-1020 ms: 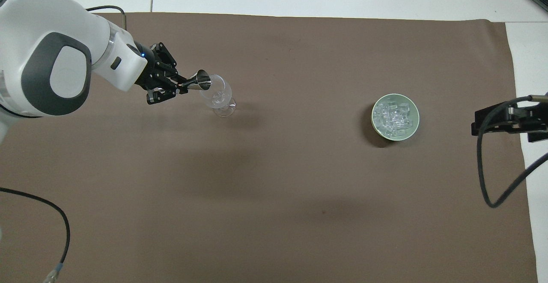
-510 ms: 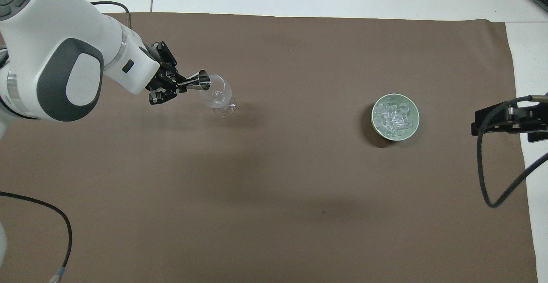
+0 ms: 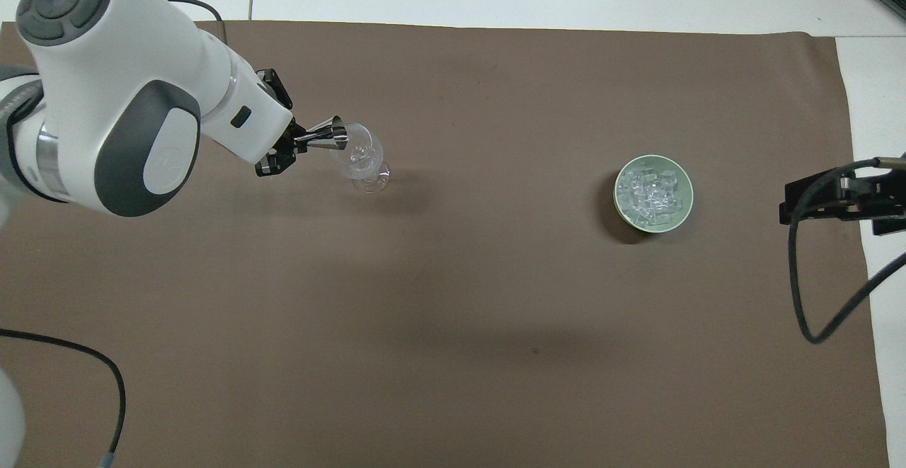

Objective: Pour wine and add ice with both arms
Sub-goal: 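Tilt the metal cup over the wine glass with the left gripper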

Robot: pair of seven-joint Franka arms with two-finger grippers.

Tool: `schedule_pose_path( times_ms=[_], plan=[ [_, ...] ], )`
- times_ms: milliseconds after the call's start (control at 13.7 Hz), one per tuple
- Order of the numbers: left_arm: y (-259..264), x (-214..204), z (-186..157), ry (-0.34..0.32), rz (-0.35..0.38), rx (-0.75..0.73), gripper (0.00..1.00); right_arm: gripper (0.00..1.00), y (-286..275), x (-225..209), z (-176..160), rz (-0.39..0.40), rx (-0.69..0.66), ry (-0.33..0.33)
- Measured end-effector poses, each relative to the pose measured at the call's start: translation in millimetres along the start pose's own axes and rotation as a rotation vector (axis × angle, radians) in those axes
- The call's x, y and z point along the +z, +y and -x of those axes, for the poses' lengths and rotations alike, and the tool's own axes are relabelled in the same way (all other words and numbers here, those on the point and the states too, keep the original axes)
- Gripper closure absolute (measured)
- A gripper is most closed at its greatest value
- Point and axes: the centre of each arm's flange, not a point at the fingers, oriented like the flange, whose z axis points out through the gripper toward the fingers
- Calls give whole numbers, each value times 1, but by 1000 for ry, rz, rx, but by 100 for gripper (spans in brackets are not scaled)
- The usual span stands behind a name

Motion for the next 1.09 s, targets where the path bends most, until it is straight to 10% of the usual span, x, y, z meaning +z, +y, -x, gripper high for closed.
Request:
schedule_pose_path(
  times_ms=[1093],
  plan=[
    [14,-19,-39,-281,-157,87,78,0,0,0,0,0,0,0]
  ],
)
